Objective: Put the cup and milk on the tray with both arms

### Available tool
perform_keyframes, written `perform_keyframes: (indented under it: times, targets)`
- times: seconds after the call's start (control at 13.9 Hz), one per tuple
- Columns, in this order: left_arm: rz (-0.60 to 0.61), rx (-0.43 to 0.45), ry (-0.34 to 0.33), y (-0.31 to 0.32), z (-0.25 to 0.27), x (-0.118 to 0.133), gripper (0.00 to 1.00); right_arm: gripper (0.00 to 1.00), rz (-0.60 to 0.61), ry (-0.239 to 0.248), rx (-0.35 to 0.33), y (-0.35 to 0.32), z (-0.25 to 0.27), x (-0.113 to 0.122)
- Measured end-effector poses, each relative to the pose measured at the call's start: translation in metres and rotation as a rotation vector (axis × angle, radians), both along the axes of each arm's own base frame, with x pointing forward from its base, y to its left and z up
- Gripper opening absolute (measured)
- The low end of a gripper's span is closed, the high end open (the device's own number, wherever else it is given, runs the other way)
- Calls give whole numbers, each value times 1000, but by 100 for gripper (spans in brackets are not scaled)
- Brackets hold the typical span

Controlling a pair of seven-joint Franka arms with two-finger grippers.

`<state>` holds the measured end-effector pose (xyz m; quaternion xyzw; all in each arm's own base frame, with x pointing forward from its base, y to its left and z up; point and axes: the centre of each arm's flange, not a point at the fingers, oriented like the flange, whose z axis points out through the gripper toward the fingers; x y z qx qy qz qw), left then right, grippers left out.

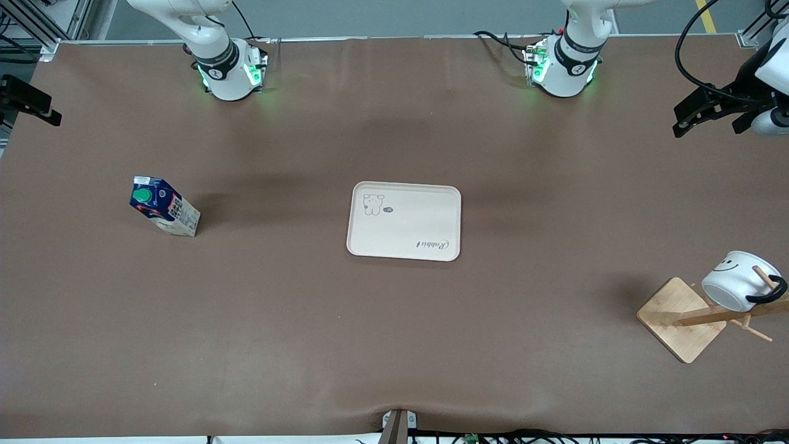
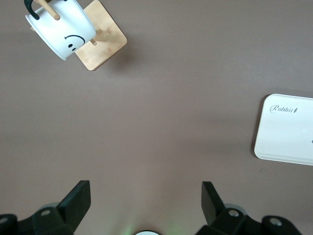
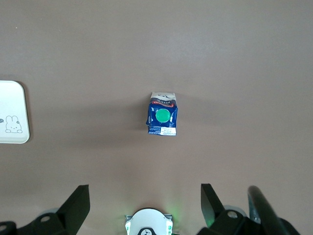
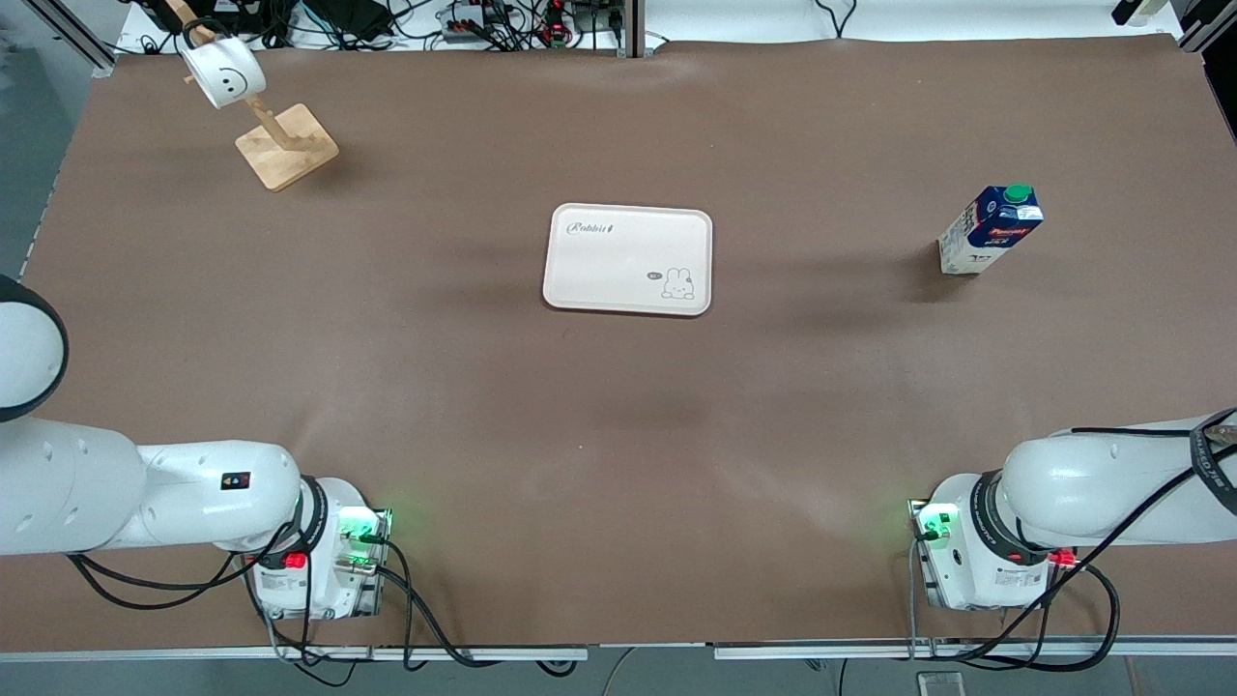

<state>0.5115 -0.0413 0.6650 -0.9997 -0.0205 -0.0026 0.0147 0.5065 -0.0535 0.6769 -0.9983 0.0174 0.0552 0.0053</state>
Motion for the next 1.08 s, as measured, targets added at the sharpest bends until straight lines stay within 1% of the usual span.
perform_keyframes:
  times: [0.22, 0.5, 0.72, 0.79, 0.94, 1.08]
  targets:
    - [13, 0, 0, 7, 0, 0, 100, 100, -1, 0, 0, 0, 0, 0]
    - [48, -2, -16, 26, 7, 4, 100, 100, 0, 0, 0, 0, 0, 0]
    - [87, -7, -5, 58, -11, 20, 100, 100, 0, 0, 0, 0, 0, 0]
    - [102, -9, -15, 68, -19, 29, 100, 100, -1, 1, 0, 0, -1, 1]
    - [124, -12, -57, 86, -40, 47, 100, 100, -2, 4, 0, -1, -2, 2]
    - [137, -11, -126, 103, -63, 62, 100, 100, -2, 4, 0, -1, -3, 2]
